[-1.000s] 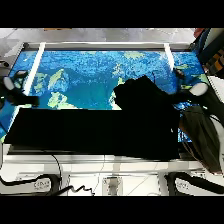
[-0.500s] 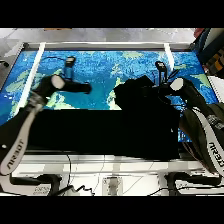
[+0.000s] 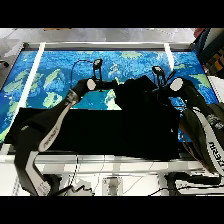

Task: Fold the clothes and pants, and hang the long-sleeved shirts on hangers.

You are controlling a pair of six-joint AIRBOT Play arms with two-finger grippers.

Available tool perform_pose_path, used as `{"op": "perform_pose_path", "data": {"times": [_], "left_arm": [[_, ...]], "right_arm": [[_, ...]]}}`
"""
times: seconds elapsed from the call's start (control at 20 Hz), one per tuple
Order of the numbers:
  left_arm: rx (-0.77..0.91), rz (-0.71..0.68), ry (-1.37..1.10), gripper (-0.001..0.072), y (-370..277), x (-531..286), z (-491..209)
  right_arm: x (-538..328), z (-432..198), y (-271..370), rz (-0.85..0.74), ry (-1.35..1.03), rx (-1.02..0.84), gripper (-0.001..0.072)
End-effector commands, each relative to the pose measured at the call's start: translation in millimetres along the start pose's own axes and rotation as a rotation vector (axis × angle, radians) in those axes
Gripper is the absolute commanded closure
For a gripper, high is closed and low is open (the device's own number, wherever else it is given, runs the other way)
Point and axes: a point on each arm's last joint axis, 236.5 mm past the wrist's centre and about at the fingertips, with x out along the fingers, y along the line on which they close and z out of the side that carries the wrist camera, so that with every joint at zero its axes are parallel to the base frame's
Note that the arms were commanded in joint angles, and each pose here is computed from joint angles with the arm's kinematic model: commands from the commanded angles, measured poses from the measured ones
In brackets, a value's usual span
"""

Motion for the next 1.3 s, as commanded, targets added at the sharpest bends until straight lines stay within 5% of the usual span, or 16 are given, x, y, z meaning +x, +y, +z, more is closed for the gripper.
{"op": "perform_pose_path", "data": {"times": [0.0, 0.55, 0.75, 0.9, 1.05, 1.25], "left_arm": [[-0.068, -0.02, 0.01, -0.0013, 2, 34, -5], [-0.279, -0.067, -0.123, 0.0015, 15, 76, 2], [-0.274, -0.068, -0.116, 0.0231, 8, 88, -13], [-0.274, -0.064, -0.156, 0.0659, 9, 88, -5], [-0.234, -0.046, -0.244, 0.0702, 19, 68, 31], [0.045, 0.036, -0.348, 0.0704, 22, 8, 93]], "right_arm": [[0, -5, -1, -0.004, 0.022, -0.007, 0.0181], [0, -5, -2, -0.007, 0.022, -0.011, 0.0181], [0, -6, -3, -0.012, 0.024, -0.014, 0.0181], [-1, -10, -8, -0.033, 0.043, -0.029, 0.0181], [-1, -14, -11, -0.045, 0.059, -0.037, 0.0181], [-6, -10, -12, -0.055, 0.042, -0.046, 0.0181]]}}
